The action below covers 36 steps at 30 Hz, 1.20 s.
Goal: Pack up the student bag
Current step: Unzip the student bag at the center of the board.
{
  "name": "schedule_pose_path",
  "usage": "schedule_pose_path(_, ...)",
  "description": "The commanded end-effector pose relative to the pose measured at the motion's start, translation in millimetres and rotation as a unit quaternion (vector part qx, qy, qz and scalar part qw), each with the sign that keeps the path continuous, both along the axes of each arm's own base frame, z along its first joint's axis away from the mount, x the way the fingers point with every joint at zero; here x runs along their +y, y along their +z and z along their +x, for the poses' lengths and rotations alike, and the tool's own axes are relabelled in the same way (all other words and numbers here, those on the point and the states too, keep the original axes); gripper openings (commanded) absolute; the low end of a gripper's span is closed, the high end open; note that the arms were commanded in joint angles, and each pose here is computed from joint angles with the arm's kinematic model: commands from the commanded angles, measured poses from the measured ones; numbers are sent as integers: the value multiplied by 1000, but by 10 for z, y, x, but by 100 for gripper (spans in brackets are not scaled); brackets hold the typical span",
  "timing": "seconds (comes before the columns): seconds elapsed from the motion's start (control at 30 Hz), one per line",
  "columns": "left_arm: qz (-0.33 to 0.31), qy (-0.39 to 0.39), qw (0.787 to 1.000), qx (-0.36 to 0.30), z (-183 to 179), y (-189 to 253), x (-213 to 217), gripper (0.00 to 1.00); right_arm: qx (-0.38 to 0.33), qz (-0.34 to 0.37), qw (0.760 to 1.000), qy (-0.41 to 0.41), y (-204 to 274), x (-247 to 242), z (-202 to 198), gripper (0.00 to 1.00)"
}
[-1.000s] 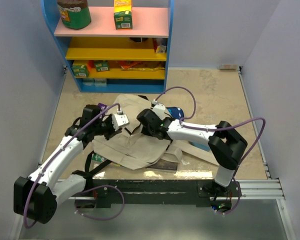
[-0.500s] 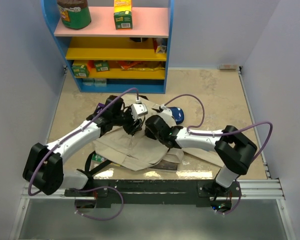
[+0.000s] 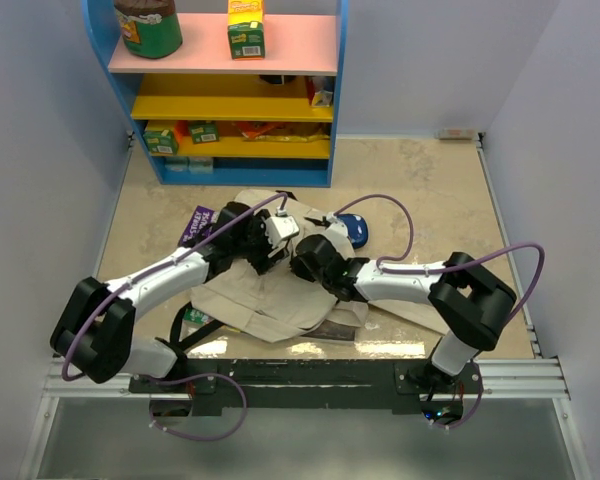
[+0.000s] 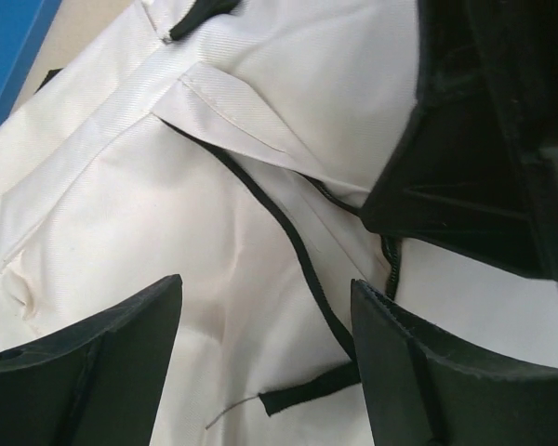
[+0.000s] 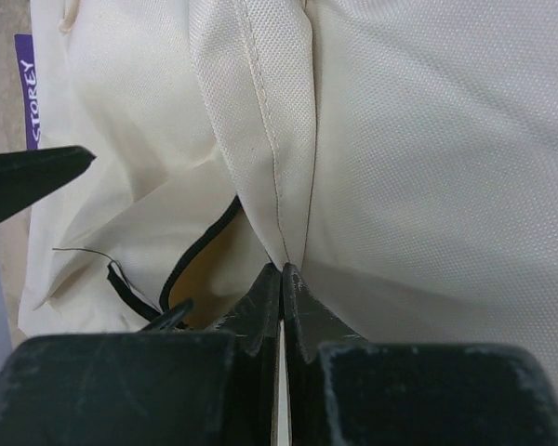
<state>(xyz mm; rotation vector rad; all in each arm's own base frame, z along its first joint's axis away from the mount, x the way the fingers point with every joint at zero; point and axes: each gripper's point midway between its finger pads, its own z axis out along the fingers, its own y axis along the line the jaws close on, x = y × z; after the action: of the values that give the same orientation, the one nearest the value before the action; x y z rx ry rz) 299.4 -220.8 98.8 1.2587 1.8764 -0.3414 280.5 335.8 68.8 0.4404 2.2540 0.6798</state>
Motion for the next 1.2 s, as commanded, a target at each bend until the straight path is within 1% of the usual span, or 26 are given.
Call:
schedule_pose_path(0.0, 3, 15, 999, -38, 178, 28, -20, 77, 6, 8, 1000, -4, -17, -42, -34, 0)
schedule_pose_path(0.13, 8, -17, 1000, -11, 19, -87, -103, 77, 7, 6, 1000, -5, -27, -74, -50, 0)
schedule_pose_path(0.23, -3, -46, 999, 7, -132, -84, -163, 78, 3, 6, 1000, -7, -2, -80, -41, 0)
schedule_pose_path(0.33, -6, -60, 998, -5, -154, -77, -177, 78, 3, 8, 1000, -7, -6, -69, -36, 0)
schedule_pose_path(0.43, 25, -42, 999, -16, -62, -170, -103, 77, 4, 8, 1000, -6, 0, -63, -36, 0)
schedule_pose_path(0.5, 51, -6, 998, -32, 63, -207, 12, 71, 2, 9, 1000, -8, 10, -76, -34, 0)
schedule_pose_path(0.53, 49, 12, 997, -56, 166, -141, 27, 68, 3, 9, 1000, -7, -4, -83, -55, 0)
schedule_pose_path(0.57, 58, 43, 994, -84, 284, -76, 113, 63, 3, 9, 1000, -7, -1, -92, -53, 0)
schedule_pose_path(0.6, 62, 49, 992, -95, 289, -79, 150, 62, 3, 9, 1000, -8, -12, -110, -64, 0)
schedule_pose_path(0.63, 54, 53, 991, -111, 314, 10, 141, 61, 3, 11, 1000, -9, -13, -112, -65, 0)
schedule_pose_path(0.7, 57, 49, 991, -111, 299, 13, 128, 61, 6, 10, 1000, -10, -36, -131, -83, 0)
schedule_pose_path(0.8, 89, 34, 993, -74, 197, -207, 123, 59, 4, 10, 1000, -11, -41, -151, -90, 0)
schedule_pose_path(0.9, 82, 36, 993, -73, 166, -205, 110, 48, 1, 11, 1000, -12, -13, -160, -86, 0)
schedule_pose_path(0.93, 80, 43, 993, -77, 177, -176, 122, 34, -1, 11, 1000, -12, 3, -168, -85, 0)
schedule_pose_path(0.97, 69, 51, 993, -78, 182, -134, 113, 25, -2, 12, 1000, -12, 9, -171, -87, 0)
schedule_pose_path(1.0, 59, 67, 992, -93, 222, -24, 130, 14, -2, 10, 1000, -14, 4, -185, -91, 0)
schedule_pose_path(1.03, 57, 79, 990, -100, 244, 28, 157, 0, -2, 10, 1000, -15, -1, -196, -92, 0)
schedule_pose_path(1.07, 45, 94, 989, -101, 250, 83, 166, 0, -4, 11, 1000, -15, 17, -200, -91, 0)
schedule_pose_path(1.13, 13, 122, 985, -123, 275, 322, 201, 0, -9, 11, 1000, -16, 44, -205, -81, 0)
schedule_pose_path(1.17, -5, 144, 982, -118, 258, 354, 230, 0, -13, 13, 1000, -16, 85, -207, -70, 0)
